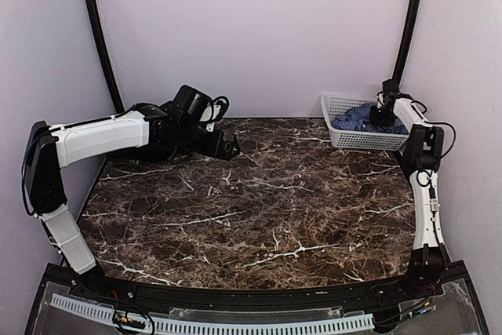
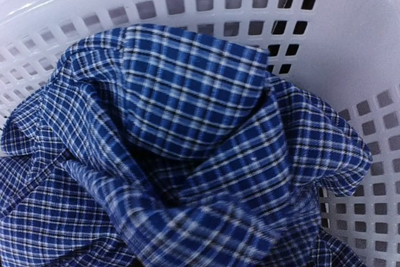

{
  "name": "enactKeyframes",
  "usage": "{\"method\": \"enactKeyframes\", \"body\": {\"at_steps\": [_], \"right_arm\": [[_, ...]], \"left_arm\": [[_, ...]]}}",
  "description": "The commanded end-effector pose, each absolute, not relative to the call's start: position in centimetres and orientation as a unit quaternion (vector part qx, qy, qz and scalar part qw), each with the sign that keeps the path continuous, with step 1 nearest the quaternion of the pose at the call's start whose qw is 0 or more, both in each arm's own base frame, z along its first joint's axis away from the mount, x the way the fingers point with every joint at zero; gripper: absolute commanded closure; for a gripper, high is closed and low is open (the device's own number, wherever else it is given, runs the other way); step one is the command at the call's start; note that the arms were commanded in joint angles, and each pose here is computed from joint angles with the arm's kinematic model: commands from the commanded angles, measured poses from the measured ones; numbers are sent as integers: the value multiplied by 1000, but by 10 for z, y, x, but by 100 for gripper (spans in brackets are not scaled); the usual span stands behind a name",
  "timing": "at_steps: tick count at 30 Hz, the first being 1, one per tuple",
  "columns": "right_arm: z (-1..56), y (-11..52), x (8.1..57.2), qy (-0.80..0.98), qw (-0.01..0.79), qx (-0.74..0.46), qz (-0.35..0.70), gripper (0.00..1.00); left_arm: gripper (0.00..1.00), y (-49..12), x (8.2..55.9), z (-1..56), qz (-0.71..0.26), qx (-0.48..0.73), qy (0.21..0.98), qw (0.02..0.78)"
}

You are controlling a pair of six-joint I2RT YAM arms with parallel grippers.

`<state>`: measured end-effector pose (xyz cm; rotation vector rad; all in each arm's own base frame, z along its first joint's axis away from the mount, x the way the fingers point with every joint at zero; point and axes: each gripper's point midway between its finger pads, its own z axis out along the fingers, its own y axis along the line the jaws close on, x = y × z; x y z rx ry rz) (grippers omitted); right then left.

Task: Fold and stack the mixed laundry pile
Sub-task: Pick up the crumpled shirt from the bin.

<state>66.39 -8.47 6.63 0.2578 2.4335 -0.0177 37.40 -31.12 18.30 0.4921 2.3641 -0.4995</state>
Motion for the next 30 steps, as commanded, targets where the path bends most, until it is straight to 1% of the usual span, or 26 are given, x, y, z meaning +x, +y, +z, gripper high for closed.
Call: {"method": "enactKeyframes", "body": {"at_steps": [1,3,5,7,8,10,14,16,19,25,30], "right_arm": [[91,-75,665,930,355,88,26,100],[124,-65,666,920,381,78,50,100],[173,-54,666,901,421,70,77,100],[232,-43,661,875,470,62,101,100],[272,-38,655,856,501,55,110,100],[328,-29,644,827,548,43,120,100],[408,-11,618,786,603,14,134,100],[435,-6,604,772,619,7,142,100],[483,0,576,739,655,1,154,100],[597,10,501,653,739,-22,164,100],[662,24,439,589,785,-50,184,100]], "left_arm": [[1,-305,369,214,-187,200,892,359],[1,-305,370,217,-188,199,891,362],[1,-308,369,220,-199,199,888,362],[1,-310,368,224,-208,196,887,363],[1,-310,366,225,-213,196,886,362],[1,-311,364,229,-225,192,883,364],[1,-310,354,243,-249,187,873,376],[1,-307,352,247,-253,184,871,380],[1,-304,346,252,-260,182,867,384],[1,-299,337,270,-278,178,854,402],[1,-296,332,283,-292,171,844,416]]}}
